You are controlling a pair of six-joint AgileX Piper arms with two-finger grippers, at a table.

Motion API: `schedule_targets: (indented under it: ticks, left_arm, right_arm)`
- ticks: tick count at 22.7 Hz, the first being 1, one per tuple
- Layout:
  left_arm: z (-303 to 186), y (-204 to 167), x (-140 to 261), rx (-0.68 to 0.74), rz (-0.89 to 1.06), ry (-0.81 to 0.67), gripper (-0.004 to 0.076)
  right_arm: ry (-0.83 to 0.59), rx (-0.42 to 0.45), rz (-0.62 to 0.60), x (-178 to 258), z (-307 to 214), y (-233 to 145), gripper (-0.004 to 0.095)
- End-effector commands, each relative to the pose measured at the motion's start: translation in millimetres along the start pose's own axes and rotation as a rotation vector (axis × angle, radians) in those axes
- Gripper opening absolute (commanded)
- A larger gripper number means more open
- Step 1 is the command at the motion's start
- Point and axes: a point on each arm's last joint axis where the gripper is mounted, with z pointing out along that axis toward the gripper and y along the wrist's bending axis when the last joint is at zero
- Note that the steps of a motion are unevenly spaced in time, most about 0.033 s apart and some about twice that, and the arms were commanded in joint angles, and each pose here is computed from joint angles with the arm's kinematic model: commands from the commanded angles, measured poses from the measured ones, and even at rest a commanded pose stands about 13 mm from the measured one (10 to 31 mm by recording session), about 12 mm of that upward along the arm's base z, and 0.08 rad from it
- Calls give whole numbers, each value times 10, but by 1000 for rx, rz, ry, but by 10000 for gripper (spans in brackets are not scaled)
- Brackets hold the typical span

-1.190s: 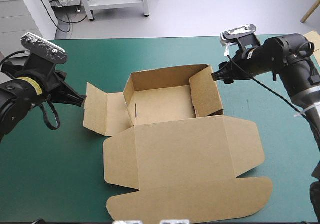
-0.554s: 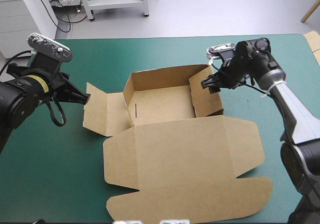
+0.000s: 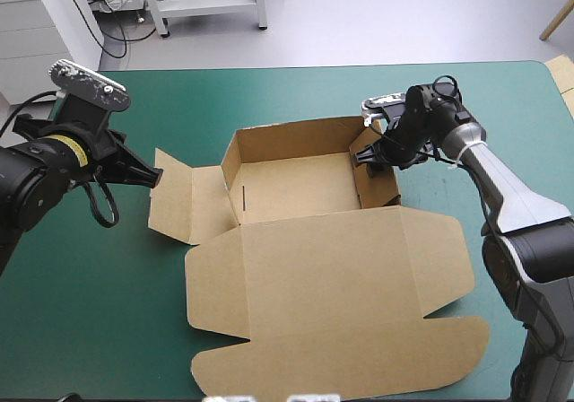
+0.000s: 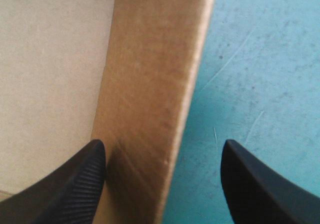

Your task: Fold the box

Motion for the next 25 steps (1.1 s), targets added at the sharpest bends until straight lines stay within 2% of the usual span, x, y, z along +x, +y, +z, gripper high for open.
schedule_targets:
  ticks: [1, 8, 10, 11, 13, 20, 25]
  left_arm:
    - [-116, 63, -62, -18, -27, -85, 7]
    - [-116, 63, -62, -18, -27, -85, 7]
    - [-116, 63, -62, -18, -27, -85, 7]
    - [-116, 63, -62, -18, -27, -85, 7]
    - [-116, 63, -62, -18, -30, -85, 7]
    - [-115, 63, -50, -18, -42, -72, 7]
    - [-95, 56, -52, -17, -44, -63, 7]
  right_arm:
    - [-94, -4, -4, -62, -276, -6, 581]
    - [-67, -21, 2, -63, -178, -2, 319]
    - [-67, -19, 1, -63, -178, -4, 212]
    - [-65, -18, 0, -61, -178, -5, 114]
    - [-65, -18, 0, -61, -178, -5, -21]
    - [-83, -13, -22, -81, -342, -58, -21]
    - [-204, 33, -32, -10, -967, -259, -22]
